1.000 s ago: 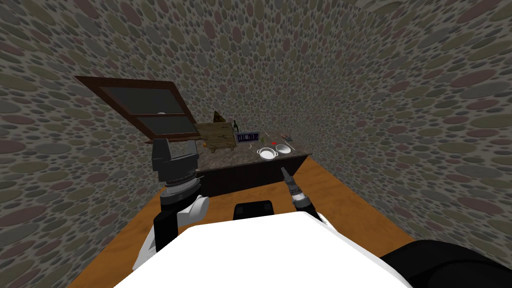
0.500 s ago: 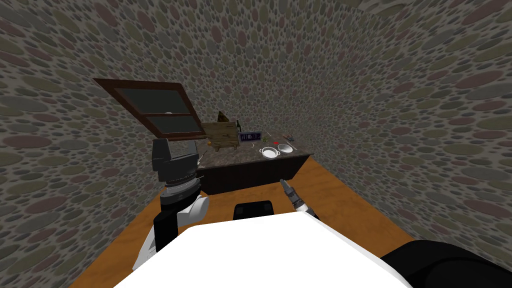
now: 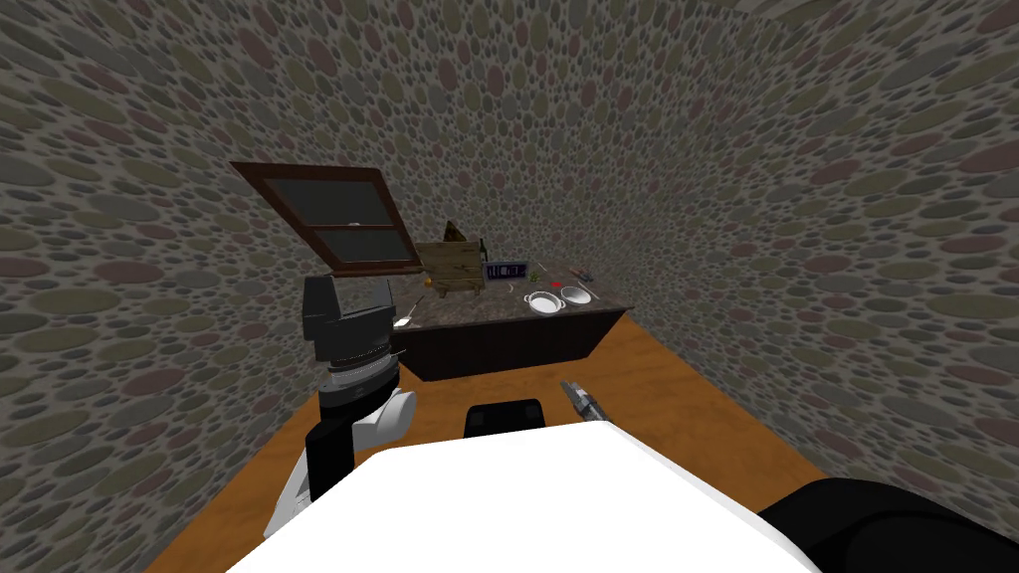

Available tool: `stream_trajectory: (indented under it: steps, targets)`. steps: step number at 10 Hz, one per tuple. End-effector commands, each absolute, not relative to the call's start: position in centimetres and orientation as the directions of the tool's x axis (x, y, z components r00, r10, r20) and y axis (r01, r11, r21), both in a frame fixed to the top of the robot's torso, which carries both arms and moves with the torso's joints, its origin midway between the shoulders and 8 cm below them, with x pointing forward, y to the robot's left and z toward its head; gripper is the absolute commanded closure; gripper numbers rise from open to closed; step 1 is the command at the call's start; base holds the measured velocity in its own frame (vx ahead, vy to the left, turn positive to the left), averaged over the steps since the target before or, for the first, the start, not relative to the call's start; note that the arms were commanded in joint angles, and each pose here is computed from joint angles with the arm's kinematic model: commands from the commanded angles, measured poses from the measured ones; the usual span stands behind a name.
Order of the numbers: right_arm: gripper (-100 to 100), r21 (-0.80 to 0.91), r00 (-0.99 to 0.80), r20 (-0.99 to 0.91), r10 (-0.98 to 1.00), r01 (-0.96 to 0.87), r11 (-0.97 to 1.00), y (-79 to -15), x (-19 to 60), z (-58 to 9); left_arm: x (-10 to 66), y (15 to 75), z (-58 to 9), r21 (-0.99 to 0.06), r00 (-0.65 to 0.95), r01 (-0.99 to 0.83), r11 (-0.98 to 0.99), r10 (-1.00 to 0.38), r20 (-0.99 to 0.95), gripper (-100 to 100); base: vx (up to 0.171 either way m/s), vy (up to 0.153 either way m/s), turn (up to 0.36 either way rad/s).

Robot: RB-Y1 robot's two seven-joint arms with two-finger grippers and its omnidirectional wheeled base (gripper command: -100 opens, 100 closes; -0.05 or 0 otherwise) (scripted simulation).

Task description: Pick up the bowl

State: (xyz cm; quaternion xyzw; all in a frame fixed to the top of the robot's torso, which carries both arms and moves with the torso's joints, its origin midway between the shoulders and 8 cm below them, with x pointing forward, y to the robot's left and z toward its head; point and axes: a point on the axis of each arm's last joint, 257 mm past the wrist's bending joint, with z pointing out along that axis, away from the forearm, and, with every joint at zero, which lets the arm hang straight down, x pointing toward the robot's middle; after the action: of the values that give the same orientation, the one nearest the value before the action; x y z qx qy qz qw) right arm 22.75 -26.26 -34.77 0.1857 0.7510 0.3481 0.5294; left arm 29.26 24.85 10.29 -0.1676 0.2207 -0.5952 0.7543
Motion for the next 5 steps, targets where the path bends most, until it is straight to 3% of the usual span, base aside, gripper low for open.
stream_trajectory:
  steps: [1, 5]
  targets:
    - [-100, 0.690, -0.418, -0.676, 0.607, -0.070, 0.720, -27.0, 21.4, -36.3, 29.3, 24.9, 10.3, -0.516, 0.194, 0.824, 0.235, -0.972, -0.134, 0, -0.029, 0.043, 0.054]
    - [-100, 0.588, -0.561, -0.675, 0.479, -0.018, 0.808, -30.5, 16.0, -41.0, 29.3, 24.9, 10.3, -0.516, 0.194, 0.824, 0.235, -0.972, -0.134, 0, -0.016, 0.052, 0.102]
